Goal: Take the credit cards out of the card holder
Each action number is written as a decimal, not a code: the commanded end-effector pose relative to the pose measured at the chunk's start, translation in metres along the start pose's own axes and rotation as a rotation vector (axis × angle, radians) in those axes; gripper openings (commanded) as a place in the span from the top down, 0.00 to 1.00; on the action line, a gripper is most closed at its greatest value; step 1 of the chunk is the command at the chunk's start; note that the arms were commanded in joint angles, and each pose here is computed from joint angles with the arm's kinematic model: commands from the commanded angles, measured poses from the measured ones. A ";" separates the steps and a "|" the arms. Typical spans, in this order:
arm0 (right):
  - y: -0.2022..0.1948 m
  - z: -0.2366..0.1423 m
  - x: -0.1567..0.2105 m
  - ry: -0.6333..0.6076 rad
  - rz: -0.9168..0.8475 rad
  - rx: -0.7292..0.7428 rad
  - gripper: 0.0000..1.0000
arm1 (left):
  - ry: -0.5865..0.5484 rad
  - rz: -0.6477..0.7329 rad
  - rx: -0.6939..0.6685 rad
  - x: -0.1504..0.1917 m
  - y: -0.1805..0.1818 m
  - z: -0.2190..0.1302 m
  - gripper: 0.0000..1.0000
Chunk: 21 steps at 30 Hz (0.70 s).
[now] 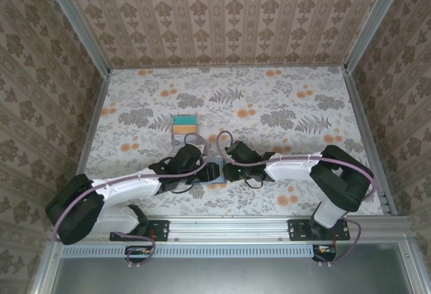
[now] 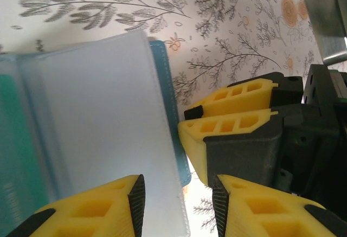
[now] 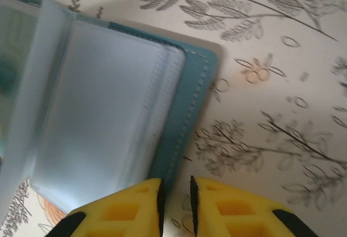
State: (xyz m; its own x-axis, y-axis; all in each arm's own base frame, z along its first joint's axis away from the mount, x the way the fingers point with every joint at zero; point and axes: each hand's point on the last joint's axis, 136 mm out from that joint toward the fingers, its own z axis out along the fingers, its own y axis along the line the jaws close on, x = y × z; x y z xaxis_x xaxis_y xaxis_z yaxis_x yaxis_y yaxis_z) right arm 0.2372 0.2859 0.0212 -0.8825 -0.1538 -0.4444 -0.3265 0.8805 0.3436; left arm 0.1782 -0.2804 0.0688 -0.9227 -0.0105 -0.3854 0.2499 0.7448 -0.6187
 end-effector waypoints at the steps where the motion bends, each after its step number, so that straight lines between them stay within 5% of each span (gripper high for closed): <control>1: -0.017 -0.014 -0.006 -0.062 0.046 0.059 0.75 | -0.023 0.036 0.030 -0.010 -0.016 0.004 0.61; 21: 0.032 -0.047 -0.049 -0.166 0.084 -0.101 0.69 | -0.127 -0.099 -0.119 -0.012 0.068 -0.052 0.64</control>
State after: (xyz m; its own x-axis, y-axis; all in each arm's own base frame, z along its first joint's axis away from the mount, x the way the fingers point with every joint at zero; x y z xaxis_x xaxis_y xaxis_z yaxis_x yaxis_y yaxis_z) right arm 0.2527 0.2824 0.0682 -0.8538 -0.0117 -0.5205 -0.2625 0.8730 0.4110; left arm 0.1985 -0.2142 0.0812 -0.8854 -0.1789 -0.4290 0.1411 0.7759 -0.6148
